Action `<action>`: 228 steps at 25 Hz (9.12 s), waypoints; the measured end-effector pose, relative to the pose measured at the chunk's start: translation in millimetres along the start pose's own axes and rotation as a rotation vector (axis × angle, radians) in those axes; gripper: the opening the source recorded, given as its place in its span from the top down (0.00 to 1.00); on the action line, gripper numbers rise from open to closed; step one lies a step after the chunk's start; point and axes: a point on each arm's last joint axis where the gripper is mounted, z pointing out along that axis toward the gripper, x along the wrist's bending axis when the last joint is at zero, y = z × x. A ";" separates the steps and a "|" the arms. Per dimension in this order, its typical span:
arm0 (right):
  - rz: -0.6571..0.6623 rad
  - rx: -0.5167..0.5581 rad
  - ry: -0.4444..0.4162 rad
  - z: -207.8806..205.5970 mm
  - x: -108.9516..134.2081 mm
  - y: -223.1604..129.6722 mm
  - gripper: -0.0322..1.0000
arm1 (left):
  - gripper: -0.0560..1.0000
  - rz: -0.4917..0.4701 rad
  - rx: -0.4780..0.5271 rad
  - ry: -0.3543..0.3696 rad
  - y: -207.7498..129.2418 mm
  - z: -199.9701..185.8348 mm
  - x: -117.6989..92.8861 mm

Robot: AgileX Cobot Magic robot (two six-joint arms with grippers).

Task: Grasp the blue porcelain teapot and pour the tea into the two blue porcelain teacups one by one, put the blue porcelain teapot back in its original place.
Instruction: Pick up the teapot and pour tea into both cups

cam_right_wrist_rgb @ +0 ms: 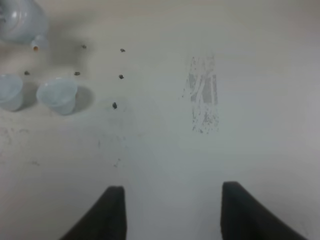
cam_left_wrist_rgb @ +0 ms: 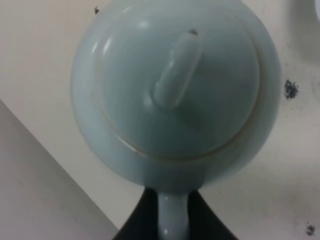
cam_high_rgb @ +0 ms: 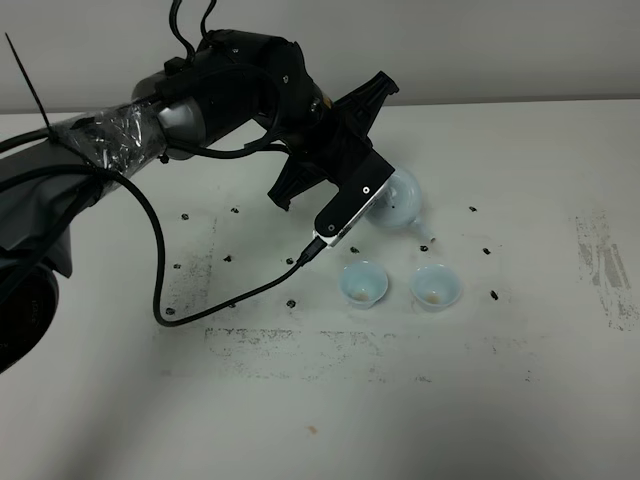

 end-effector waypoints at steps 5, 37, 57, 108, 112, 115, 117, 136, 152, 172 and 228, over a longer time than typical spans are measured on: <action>0.000 0.000 0.000 0.0 0.0 0.0 0.57 | 0.91 0.025 0.008 -0.008 3.6 0.6 1.1; 0.000 0.000 0.000 0.0 0.0 0.0 0.57 | 0.91 0.192 0.070 -0.074 22.5 2.8 5.0; 0.000 0.000 0.000 0.0 0.0 0.0 0.57 | 0.91 0.203 0.071 -0.073 25.8 3.1 6.3; 0.000 0.000 0.000 0.0 0.0 0.0 0.57 | 0.91 0.220 0.107 -0.023 23.0 3.0 11.2; 0.000 0.000 0.000 0.0 0.0 0.0 0.57 | 0.91 0.221 0.109 -0.019 22.9 3.0 11.6; 0.000 0.000 0.000 0.0 0.0 0.0 0.57 | 0.91 0.224 0.109 -0.017 24.0 3.1 12.1; 0.000 0.000 0.000 0.0 0.0 0.0 0.57 | 0.91 0.230 0.108 -0.015 26.6 3.3 13.2; 0.000 0.000 0.000 0.0 0.0 0.0 0.57 | 0.91 0.233 0.110 -0.010 27.4 3.4 13.9; 0.000 0.000 0.000 0.0 0.0 0.0 0.57 | 0.91 0.248 0.124 -0.013 26.1 3.2 13.9; 0.000 0.000 0.001 0.0 0.1 0.0 0.57 | 0.91 0.252 0.127 -0.014 25.8 3.1 13.9; 0.000 0.000 0.001 0.0 0.1 0.0 0.57 | 0.91 -0.950 -0.034 -0.068 25.1 43.3 -8.0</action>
